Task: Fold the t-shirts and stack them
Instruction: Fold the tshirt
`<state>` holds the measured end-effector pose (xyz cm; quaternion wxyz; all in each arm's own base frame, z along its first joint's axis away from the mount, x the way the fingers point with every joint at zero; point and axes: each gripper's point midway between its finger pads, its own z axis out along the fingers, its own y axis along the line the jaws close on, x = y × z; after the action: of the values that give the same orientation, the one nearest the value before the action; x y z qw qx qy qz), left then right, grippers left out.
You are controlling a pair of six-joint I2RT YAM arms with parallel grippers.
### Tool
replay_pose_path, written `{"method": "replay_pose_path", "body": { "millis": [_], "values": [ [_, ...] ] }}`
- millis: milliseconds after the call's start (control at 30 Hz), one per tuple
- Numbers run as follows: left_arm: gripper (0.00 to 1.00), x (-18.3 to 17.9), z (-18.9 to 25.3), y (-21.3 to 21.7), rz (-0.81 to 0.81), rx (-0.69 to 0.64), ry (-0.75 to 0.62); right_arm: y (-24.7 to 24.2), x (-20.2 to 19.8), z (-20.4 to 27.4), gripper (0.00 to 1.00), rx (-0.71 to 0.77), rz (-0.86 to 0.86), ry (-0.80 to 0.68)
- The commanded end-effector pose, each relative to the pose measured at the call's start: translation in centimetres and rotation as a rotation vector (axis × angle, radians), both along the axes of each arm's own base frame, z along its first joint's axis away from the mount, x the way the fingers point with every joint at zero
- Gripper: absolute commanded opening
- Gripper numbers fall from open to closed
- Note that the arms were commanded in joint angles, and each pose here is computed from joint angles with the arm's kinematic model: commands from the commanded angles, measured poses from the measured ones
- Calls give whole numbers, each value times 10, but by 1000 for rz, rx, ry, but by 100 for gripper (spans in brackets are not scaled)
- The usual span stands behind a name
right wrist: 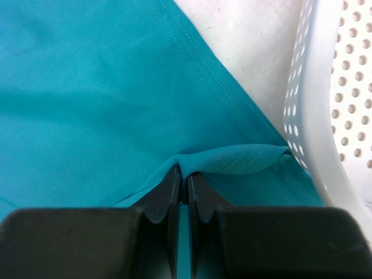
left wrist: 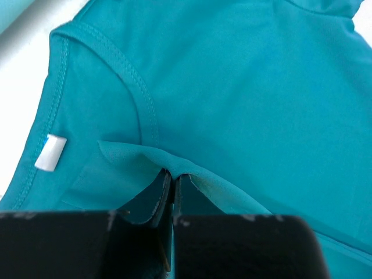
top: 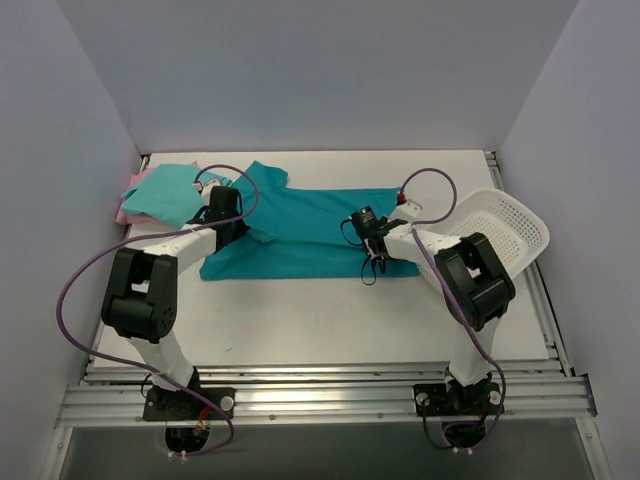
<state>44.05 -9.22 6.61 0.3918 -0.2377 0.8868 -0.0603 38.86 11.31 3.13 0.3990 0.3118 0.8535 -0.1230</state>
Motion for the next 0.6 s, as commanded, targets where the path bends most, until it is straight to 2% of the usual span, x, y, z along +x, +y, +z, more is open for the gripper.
{"method": "replay_pose_path", "body": {
  "millis": [0,100,200,233,300,367,500,567],
  "values": [
    [2,29,18,0,-2,-13,-78,-10,10,-2,1,-21,-32,-4],
    [2,35,10,0,-4,-14,-61,-11,15,-8,7,-14,-37,2],
    [2,40,2,-2,-7,-12,-46,-11,19,-9,33,-14,-40,-3],
    [2,42,0,-1,-6,-13,-41,-12,21,-9,53,-14,-38,-5],
    [3,47,-1,-2,-5,-19,-42,-11,24,-6,78,-12,-35,-15],
    [8,50,-4,-2,-7,-25,-34,-9,27,-3,84,-6,-30,-25],
    [32,61,4,-5,-9,-30,-46,-3,33,5,88,8,-19,-42],
    [34,71,14,-5,-5,-33,-65,1,34,12,88,5,-11,-57]
  ]
}}
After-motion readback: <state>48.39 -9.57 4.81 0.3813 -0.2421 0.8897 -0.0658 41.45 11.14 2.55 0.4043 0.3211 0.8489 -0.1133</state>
